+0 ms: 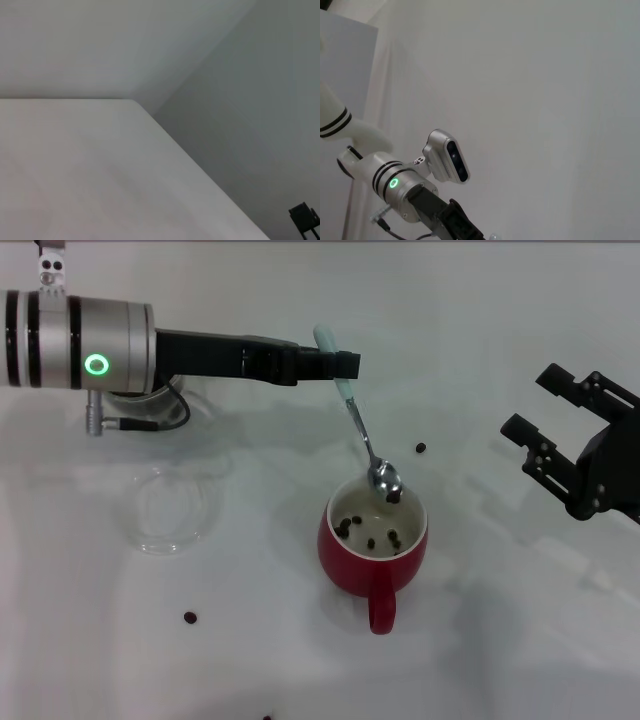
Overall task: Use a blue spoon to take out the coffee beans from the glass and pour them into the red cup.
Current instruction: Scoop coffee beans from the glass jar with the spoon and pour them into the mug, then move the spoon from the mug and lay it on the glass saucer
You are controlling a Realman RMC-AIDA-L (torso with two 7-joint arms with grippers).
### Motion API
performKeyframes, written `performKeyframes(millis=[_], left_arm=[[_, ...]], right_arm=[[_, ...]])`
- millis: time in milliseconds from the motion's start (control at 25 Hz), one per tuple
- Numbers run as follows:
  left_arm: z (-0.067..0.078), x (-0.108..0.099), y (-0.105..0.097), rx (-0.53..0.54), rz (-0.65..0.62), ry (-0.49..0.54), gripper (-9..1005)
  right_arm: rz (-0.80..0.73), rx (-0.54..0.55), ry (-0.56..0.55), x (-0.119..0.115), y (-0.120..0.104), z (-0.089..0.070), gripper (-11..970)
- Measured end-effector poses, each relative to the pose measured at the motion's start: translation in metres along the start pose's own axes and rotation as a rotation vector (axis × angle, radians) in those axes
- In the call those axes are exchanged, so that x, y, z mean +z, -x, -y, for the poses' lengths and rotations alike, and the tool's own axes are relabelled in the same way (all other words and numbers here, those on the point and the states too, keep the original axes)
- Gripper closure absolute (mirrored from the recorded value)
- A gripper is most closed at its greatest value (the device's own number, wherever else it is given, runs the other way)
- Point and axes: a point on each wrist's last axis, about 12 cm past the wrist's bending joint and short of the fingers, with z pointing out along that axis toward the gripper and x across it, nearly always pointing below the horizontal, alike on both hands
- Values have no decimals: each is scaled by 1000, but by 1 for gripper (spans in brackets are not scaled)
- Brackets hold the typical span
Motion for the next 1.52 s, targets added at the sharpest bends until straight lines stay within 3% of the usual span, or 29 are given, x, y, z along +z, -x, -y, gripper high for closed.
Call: performKeyframes(millis=[520, 800, 1120, 1520], left_arm=[[4, -13, 6, 19, 1, -30, 866], [2, -59, -3, -43, 177, -26, 865], [-13, -116, -67, -179, 337, 126, 865], [-11, -158, -137, -300, 452, 278, 865]], right_arm=[[-1, 0, -3, -1, 0, 0, 401], [-1, 2, -5, -1, 0, 0, 402], [8, -1, -48, -3, 1, 4, 402], [6, 1, -108, -11, 1, 5, 402]])
